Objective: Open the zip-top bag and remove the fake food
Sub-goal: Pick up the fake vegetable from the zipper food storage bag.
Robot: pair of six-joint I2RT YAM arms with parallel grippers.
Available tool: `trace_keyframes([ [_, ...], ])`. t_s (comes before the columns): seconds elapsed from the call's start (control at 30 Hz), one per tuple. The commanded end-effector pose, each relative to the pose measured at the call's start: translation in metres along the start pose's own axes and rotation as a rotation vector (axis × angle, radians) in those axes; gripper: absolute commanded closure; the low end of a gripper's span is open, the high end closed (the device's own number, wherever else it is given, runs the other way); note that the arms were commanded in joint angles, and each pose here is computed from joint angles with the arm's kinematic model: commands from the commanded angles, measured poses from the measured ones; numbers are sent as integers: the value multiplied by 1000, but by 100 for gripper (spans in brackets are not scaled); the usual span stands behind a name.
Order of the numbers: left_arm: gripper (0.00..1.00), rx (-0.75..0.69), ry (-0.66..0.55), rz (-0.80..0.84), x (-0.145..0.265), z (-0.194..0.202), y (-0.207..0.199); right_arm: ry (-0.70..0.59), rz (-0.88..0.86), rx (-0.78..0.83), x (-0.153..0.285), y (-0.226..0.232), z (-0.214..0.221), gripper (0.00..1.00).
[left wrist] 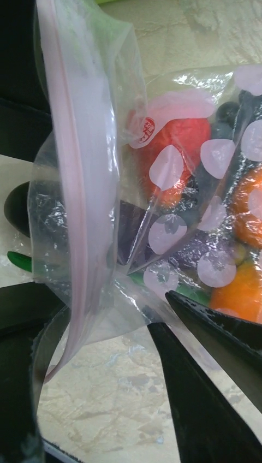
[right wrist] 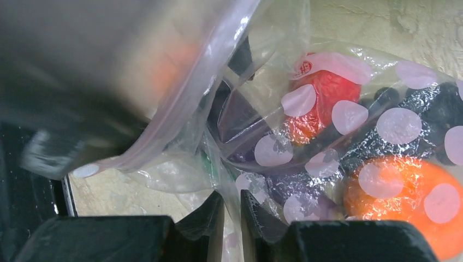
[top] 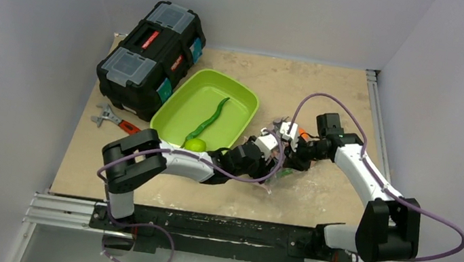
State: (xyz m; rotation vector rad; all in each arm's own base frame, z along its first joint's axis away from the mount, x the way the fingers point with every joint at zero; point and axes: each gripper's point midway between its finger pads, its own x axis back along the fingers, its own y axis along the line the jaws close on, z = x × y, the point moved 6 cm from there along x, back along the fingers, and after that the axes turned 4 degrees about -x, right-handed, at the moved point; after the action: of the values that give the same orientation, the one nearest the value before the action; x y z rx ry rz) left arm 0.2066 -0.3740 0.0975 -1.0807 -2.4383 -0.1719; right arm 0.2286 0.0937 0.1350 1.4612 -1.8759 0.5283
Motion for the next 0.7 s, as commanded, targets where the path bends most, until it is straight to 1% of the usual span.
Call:
trace_keyframes([
  [0.0, 32, -7, 55, -32, -14, 10, 4, -24, 30, 18, 5, -7, -11, 84],
  [0.1, 34, -8, 97, -41, -15, 18, 5, -18, 35, 15, 4, -8, -10, 84],
  [0.13, 36, -9, 111, -44, -16, 19, 5, -17, 36, 13, 4, -8, -10, 84],
  [0.2, 42, -14, 139, -52, -16, 23, 6, -14, 38, 9, 4, -9, -10, 84],
  [0.23, 49, -15, 143, -53, -16, 23, 7, -13, 39, 9, 4, -9, -10, 84],
  [0.27, 67, -15, 140, -57, -15, 23, 7, -12, 41, 8, 4, -9, -9, 85],
  [0.3, 81, -11, 130, -62, -13, 20, 8, -12, 43, 8, 4, -10, -10, 84],
  [0.33, 89, -8, 115, -62, -9, 16, 8, -11, 47, 8, 4, -10, -9, 84],
  [0.4, 100, -6, 80, -48, 0, 2, 7, -12, 58, 6, 5, -11, -10, 85],
  [0.53, 100, 12, 41, -1, 26, -22, 3, -4, 83, -4, 4, -15, -9, 85],
  [0.67, 100, 42, 50, 53, 50, -28, -1, 12, 114, -17, 4, -19, -6, 86],
])
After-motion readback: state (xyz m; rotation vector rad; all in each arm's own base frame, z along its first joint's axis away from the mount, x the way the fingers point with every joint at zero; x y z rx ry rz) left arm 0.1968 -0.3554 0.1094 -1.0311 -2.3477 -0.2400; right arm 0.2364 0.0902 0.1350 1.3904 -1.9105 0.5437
